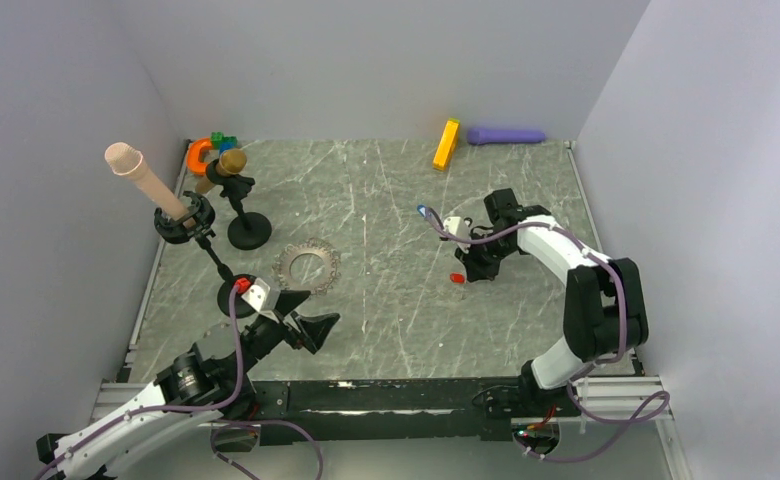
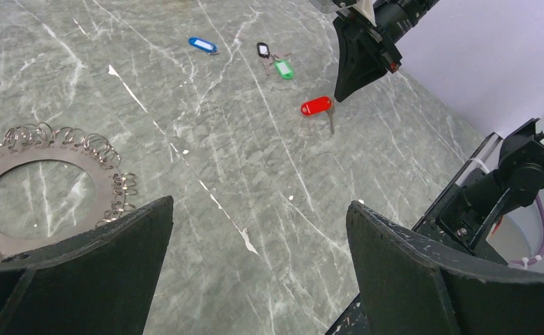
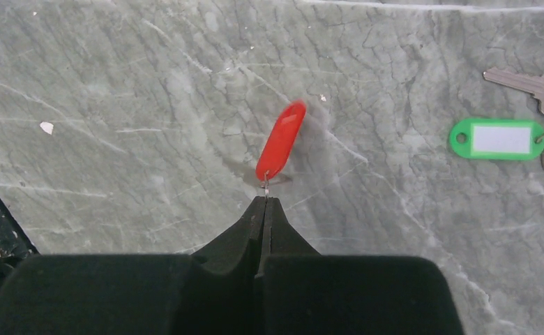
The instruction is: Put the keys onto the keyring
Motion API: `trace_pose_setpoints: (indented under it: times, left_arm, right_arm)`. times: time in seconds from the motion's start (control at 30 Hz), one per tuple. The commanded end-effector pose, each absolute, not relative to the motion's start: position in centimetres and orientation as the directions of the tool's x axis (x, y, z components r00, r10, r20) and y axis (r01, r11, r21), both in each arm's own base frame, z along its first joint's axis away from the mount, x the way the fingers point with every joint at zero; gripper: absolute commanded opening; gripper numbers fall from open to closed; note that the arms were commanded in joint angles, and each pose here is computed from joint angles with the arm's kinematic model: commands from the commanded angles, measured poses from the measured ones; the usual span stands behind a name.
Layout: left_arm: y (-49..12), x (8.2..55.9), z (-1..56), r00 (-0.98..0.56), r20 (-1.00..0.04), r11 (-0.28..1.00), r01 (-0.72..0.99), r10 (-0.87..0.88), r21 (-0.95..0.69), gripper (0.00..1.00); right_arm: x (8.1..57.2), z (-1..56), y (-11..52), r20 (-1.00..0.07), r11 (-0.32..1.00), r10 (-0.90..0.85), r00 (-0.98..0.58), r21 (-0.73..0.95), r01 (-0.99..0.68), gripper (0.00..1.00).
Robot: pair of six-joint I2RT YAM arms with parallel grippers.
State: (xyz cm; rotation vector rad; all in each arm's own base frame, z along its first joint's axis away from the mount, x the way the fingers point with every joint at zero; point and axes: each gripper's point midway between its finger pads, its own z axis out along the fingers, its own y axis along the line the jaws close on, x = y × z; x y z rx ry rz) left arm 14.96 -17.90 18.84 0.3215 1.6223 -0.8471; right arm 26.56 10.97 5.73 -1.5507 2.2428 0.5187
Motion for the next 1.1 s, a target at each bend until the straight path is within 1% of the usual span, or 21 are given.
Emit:
trace_pose_setpoints:
  times: [0.0, 0.47, 0.67, 0.8, 0.9, 0.97, 1.0, 1.07]
  left_arm:
    - [-17.1, 15.1, 20.5, -0.222, -0.932, 0.701, 0.615, -0.286, -0.362, 0.98]
    - [-17.0, 15.0, 19.9, -0.238, -0.928, 0.703, 0.606, -0.287, -0.372, 0.98]
    - [-16.6, 15.3, 20.0, -0.236, -0.923, 0.717, 0.581, -0.303, -0.384, 0.98]
    - [-15.6, 16.0, 19.4, -0.245, -0.920, 0.763, 0.515, -0.307, -0.391, 0.99]
    - [-13.8, 16.7, 20.0, -0.219, -0.918, 0.807, 0.439, -0.331, -0.396, 0.99]
    - [-12.2, 17.4, 20.8, -0.185, -0.914, 0.839, 0.363, -0.361, -0.405, 0.99]
    - [-11.0, 17.6, 21.6, -0.158, -0.899, 0.841, 0.318, -0.408, -0.437, 0.99]
    - [-9.4, 17.7, 23.2, -0.123, -0.888, 0.846, 0.269, -0.444, -0.460, 0.99]
  right_arm:
    - [29.0, 6.3, 11.6, -0.515, 0.333, -0.797, -0.316, 0.063, -0.941, 0.00]
    - [30.7, 6.1, 14.9, -0.540, 0.315, -0.780, -0.316, 0.097, -0.944, 0.00]
    - [30.8, 7.5, 16.3, -0.575, 0.291, -0.763, -0.297, 0.104, -0.951, 0.00]
    - [30.0, 9.7, 16.6, -0.620, 0.268, -0.743, -0.251, 0.067, -0.961, 0.00]
    - [29.2, 10.9, 16.4, -0.638, 0.262, -0.735, -0.229, 0.044, -0.964, 0.00]
    - [28.6, 11.1, 15.9, -0.635, 0.268, -0.738, -0.228, 0.034, -0.963, 0.00]
    - [28.6, 11.3, 15.6, -0.632, 0.278, -0.740, -0.231, 0.025, -0.960, 0.00]
    - [28.4, 11.4, 14.6, -0.618, 0.297, -0.748, -0.241, 0.012, -0.955, 0.00]
